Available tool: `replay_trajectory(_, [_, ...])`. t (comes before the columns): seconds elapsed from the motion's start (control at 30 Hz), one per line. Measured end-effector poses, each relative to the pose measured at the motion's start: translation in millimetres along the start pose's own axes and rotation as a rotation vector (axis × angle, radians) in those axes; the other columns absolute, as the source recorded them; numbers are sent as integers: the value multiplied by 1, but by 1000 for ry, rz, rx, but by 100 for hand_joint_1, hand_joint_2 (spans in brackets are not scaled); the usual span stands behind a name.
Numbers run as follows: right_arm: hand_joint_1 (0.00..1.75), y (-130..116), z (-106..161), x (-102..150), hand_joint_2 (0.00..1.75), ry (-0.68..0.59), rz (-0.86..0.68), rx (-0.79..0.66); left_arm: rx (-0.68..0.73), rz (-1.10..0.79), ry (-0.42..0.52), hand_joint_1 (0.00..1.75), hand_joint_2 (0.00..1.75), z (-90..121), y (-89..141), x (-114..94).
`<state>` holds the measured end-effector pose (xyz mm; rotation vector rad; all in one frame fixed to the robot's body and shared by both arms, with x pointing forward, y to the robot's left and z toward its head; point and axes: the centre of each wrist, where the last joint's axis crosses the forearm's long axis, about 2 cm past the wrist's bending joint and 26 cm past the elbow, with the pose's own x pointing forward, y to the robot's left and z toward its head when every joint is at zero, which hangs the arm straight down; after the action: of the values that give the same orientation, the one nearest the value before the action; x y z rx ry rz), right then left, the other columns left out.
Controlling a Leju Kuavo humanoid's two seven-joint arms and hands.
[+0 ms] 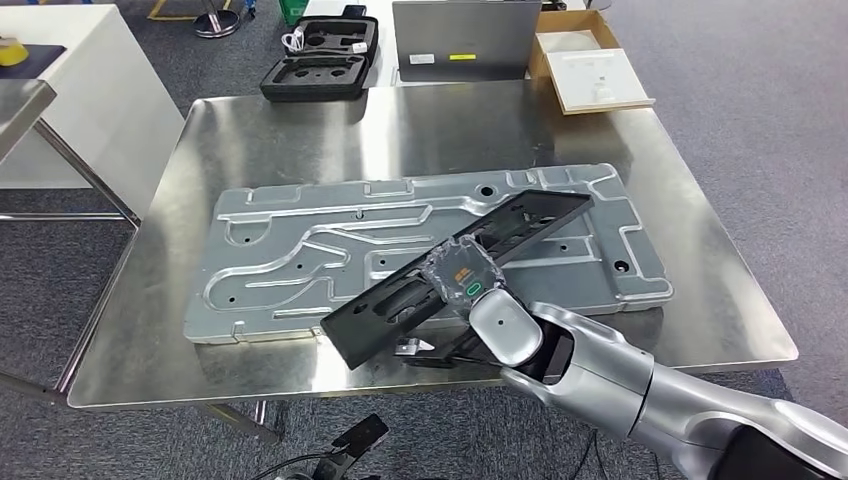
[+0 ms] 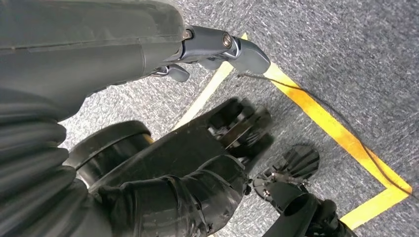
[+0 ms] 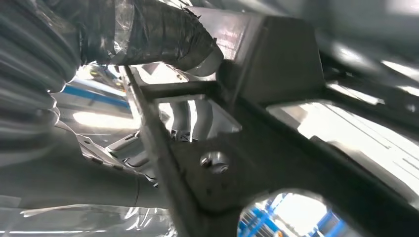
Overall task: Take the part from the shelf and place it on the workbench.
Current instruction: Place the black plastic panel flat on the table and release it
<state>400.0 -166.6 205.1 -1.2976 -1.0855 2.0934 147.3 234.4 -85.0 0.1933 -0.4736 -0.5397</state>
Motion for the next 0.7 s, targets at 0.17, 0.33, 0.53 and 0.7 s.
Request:
replay_trajectory(0.17, [129,15,0,-22,175,117,24,33,5,4,-1,0,175,0,-1,1])
replay_trajectory(0.33, [129,32,5,-62,175,302,47,24,5,4,-2,0,175,0,-2,1])
replay_trajectory(0.53, [129,44,11,-81,175,384,63,29,4,5,-1,0,175,1,-3,0])
replay_trajectory(0.7, [129,67,26,-118,175,524,68,60,-55,51,-86,0,175,1,-6,-2])
